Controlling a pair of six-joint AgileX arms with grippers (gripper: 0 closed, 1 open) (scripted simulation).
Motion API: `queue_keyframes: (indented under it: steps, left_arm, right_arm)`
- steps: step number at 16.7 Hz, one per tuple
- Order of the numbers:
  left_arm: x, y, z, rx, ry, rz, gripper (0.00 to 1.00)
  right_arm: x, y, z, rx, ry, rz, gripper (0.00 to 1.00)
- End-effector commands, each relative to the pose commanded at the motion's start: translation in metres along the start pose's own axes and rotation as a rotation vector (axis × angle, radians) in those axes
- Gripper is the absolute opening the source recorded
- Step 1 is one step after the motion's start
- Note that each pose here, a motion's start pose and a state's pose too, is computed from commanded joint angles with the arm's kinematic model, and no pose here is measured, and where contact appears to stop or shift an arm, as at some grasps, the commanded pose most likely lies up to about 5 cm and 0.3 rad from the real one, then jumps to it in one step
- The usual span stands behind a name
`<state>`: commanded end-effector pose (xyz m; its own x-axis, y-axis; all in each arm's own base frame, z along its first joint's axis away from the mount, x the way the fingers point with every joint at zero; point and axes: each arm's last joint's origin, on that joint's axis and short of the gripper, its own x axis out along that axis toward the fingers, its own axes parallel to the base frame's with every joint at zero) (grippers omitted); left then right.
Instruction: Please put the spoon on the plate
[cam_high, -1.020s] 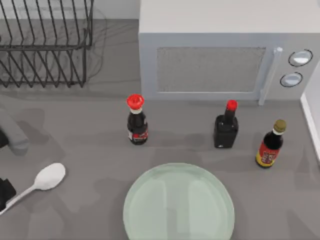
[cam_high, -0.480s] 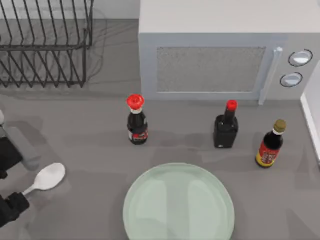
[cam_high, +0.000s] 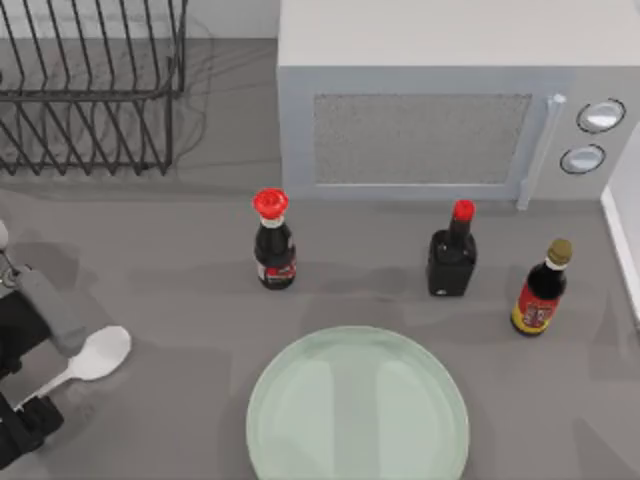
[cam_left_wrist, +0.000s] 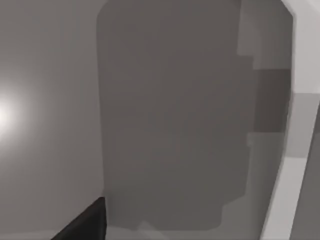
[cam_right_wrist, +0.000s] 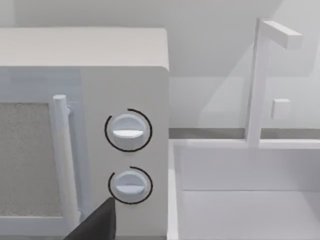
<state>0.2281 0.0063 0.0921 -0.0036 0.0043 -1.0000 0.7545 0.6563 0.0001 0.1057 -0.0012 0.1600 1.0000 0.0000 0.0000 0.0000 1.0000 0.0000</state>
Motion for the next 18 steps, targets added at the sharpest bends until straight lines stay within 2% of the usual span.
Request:
queue_keyframes:
  steps: [1,14,18]
  left_arm:
    - [0.0000,0.0000,0.0000,0.000,0.000,0.000,1.00]
    - [0.0000,0.0000,0.0000,0.000,0.000,0.000,0.02]
    - [0.0000,0.0000,0.0000,0.000,0.000,0.000,0.00]
  right_arm:
    - [0.0000,0.0000,0.0000,0.000,0.000,0.000,1.00]
    - [0.0000,0.0000,0.0000,0.000,0.000,0.000,1.00]
    - [0.0000,0.0000,0.0000,0.000,0.000,0.000,1.00]
